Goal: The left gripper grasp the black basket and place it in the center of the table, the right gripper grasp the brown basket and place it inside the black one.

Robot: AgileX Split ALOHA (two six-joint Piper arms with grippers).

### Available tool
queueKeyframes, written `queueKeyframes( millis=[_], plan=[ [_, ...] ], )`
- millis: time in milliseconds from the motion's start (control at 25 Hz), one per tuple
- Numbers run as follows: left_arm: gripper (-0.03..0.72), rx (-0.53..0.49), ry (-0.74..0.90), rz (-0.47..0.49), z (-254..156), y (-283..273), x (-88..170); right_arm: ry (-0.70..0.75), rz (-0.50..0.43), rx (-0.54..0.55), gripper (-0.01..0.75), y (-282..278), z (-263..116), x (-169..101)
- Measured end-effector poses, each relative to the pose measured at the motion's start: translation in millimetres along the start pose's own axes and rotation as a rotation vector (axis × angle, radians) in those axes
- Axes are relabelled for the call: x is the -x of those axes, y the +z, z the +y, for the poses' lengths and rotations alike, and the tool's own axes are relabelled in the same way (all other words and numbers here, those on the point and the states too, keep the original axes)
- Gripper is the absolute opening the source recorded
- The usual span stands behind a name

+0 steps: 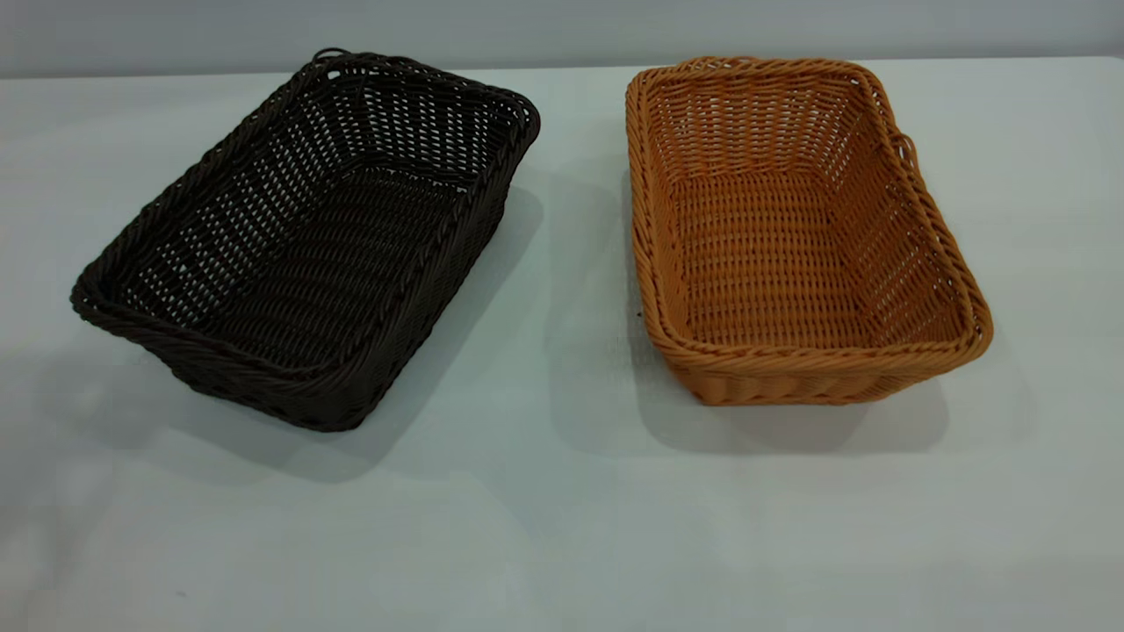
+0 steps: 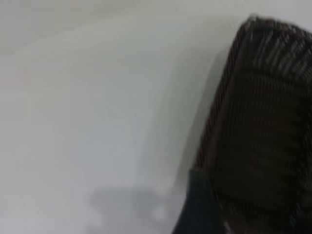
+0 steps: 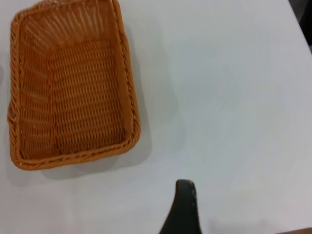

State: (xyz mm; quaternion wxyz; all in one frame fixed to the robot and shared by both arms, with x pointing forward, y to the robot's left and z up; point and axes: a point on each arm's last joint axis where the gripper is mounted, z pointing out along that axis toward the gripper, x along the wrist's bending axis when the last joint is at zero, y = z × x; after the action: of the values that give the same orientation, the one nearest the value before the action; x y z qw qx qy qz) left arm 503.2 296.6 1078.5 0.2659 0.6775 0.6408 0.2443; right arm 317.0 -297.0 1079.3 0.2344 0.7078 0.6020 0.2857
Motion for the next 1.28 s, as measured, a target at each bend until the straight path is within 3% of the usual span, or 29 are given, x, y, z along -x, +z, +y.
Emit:
queueKeyframes(
  millis=[400, 640, 1000, 1160, 1280],
  plan=[
    [0.505, -0.153, 0.192, -0.042, 28, 131, 4, 0.021, 0.003, -0.095, 0.573, 40, 21, -6],
    [0.505, -0.277, 0.266, -0.093, 7, 200, 24, 0.056, 0.018, -0.188, 0.573, 67, 27, -11],
    [0.502, -0.343, 0.282, -0.097, -26, 272, 24, 0.115, 0.026, -0.32, 0.573, 111, 31, -16],
    [0.468, -0.368, 0.295, -0.109, -36, 296, 32, 0.133, 0.038, -0.367, 0.573, 130, 31, -19],
    [0.396, -0.389, 0.312, -0.122, -46, 309, 41, 0.155, 0.043, -0.399, 0.573, 141, 30, -20]
  ],
)
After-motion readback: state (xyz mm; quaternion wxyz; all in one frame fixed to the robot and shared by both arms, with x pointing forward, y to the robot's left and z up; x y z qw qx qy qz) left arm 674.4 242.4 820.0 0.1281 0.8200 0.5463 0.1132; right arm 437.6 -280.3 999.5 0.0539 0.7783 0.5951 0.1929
